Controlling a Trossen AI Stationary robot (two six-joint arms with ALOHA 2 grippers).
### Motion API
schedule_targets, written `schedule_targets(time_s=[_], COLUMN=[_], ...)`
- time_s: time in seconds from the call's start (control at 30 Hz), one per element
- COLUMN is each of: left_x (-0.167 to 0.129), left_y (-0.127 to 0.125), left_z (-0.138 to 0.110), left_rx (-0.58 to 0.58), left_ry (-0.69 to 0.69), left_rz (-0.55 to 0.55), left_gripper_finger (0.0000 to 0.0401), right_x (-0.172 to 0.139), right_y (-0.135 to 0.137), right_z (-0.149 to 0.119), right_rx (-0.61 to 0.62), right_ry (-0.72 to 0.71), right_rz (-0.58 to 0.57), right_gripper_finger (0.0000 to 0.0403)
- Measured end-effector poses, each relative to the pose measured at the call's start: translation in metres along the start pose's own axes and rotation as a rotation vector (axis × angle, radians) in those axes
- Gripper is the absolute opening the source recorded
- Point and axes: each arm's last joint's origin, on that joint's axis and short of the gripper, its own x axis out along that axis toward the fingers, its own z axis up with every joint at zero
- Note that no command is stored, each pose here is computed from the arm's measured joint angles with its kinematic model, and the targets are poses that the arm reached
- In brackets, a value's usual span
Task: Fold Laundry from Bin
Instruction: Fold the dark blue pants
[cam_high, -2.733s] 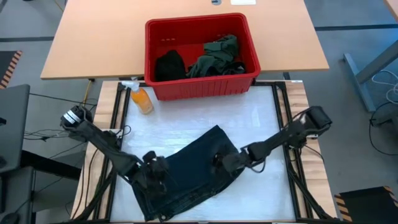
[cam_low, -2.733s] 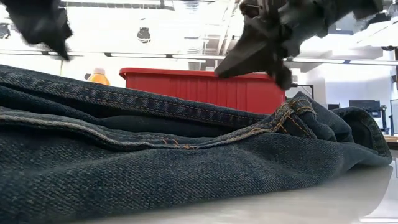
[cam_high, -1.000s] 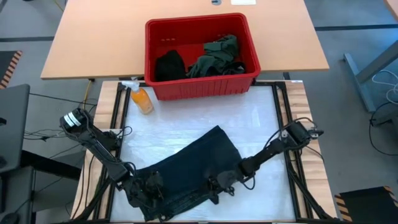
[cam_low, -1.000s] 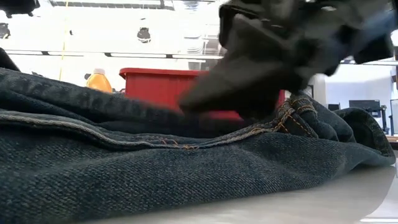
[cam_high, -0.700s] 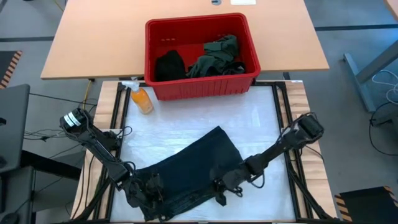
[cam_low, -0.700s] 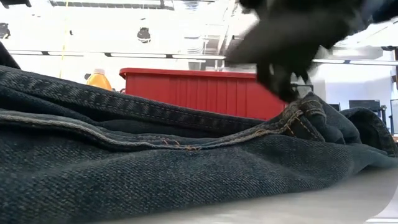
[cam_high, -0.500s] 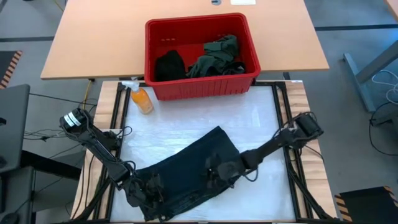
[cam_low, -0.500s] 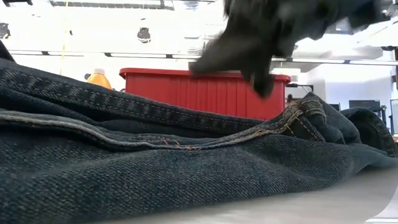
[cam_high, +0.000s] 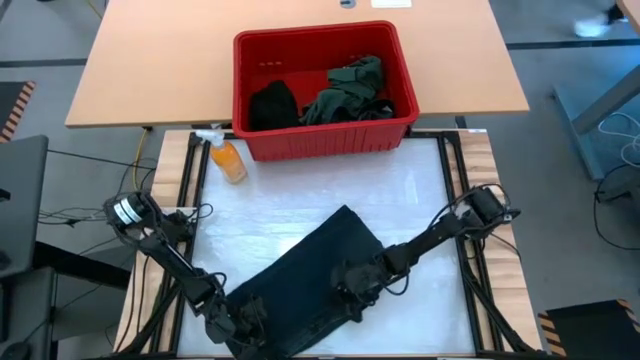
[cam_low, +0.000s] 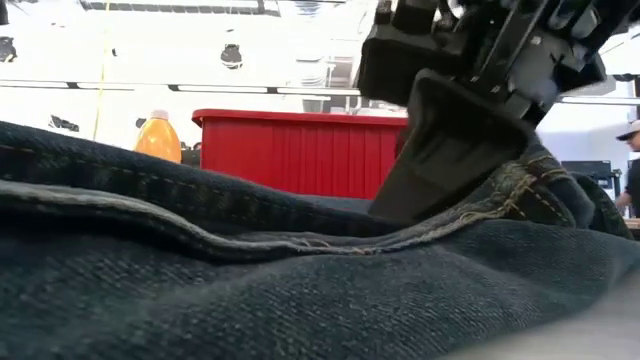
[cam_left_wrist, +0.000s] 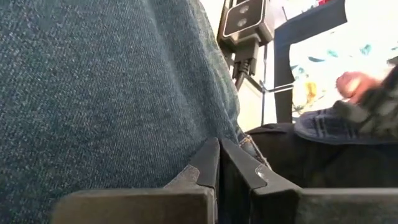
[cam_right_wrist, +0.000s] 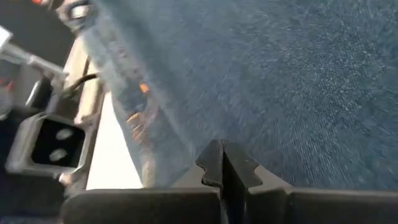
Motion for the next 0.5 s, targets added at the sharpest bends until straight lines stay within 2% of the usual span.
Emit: schedule_targets(time_s=[0.13, 0.27, 0.4, 0.5], left_x=[-0.011, -0.029, -0.051, -0.065], left_y=[-0.004, -0.011, -0.024, -0.03], left_z=[0.005, 0.009, 0.015, 0.026], left_rx=[0.012, 0.02, 0.063, 0.097], left_ry=[0.011, 0.061, 0.036, -0.091], left_rz=[0.032, 0.059, 0.029, 0.053], left_gripper_finger=[0.0, 0.0, 0.0, 0.0], right_x=[-0.036, -0.079, -0.125, -0.146], right_y=[-0.001, -0.026, -0.061, -0.082], right_z=[0.028, 0.036, 0.031, 0.019], right_rx=[0.001, 0.059, 0.324, 0.511], right_ry=[-0.042, -0.112, -0.232, -0.259], right_rz=[-0.014, -0.069, -0.13, -0.179], right_gripper_finger=[0.002, 0.002, 0.002, 0.0024])
